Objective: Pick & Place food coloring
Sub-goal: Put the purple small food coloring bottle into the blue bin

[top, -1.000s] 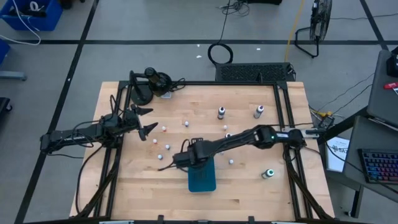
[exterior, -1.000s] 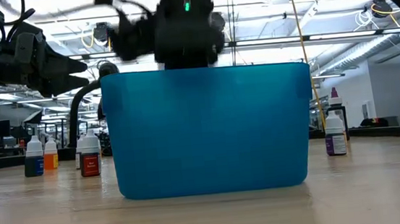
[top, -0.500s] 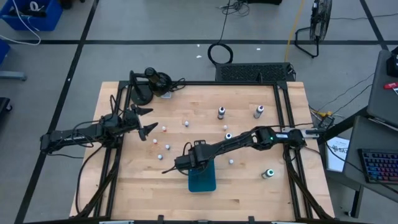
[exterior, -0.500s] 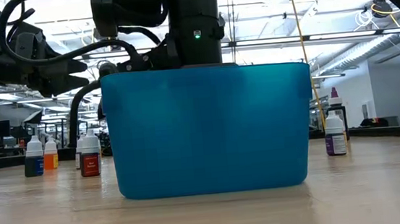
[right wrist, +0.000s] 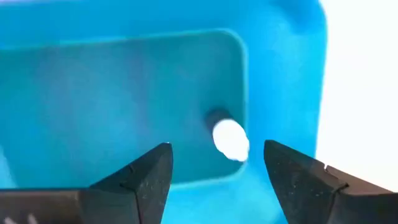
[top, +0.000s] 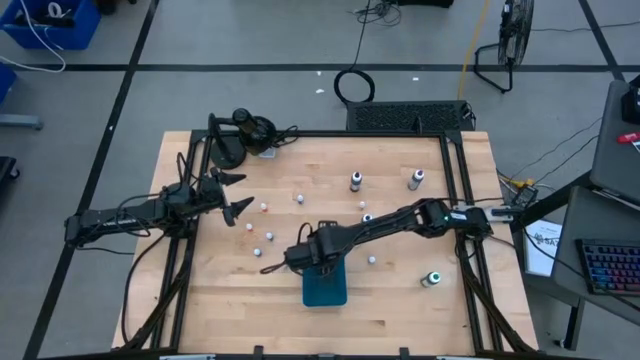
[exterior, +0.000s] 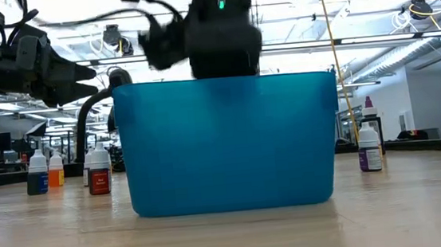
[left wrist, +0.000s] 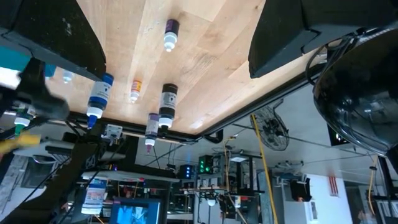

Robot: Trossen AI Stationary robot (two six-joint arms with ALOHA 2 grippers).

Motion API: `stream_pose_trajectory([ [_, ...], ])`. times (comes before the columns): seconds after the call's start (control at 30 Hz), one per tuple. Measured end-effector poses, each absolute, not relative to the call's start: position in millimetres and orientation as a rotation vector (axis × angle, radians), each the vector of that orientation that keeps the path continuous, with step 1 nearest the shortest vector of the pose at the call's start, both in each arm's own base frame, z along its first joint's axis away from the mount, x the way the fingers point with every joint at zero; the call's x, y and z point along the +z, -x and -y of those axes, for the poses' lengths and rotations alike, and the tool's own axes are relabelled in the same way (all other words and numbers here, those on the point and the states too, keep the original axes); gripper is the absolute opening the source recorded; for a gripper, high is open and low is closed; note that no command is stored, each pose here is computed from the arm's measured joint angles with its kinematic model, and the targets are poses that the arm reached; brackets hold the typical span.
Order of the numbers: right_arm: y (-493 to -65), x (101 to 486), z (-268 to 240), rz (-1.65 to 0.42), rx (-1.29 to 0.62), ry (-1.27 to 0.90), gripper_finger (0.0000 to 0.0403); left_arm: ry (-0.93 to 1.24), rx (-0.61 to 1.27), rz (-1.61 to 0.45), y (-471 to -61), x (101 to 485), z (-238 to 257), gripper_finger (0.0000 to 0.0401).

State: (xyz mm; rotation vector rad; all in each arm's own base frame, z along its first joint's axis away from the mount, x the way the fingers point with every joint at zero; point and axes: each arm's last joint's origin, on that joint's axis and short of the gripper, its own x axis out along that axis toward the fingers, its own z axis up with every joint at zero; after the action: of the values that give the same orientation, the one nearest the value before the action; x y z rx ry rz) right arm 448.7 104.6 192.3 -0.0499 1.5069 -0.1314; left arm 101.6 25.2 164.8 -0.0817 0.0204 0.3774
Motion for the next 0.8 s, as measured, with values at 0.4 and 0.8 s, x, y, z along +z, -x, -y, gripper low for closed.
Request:
stream_pose_trajectory([
  [0.4,-383.9,272.1,-116.1,-1.556,-0.395,-0.166,0.0231,0.082,0.377,-0.022,-101.6,164.6,-25.2,0.0390],
  [0.8,-310.0,238.4,-115.2,-1.568,-0.600,-0.272,0.0222,0.082,0.377,-0.020,-101.6,164.8,-25.2,0.0390],
])
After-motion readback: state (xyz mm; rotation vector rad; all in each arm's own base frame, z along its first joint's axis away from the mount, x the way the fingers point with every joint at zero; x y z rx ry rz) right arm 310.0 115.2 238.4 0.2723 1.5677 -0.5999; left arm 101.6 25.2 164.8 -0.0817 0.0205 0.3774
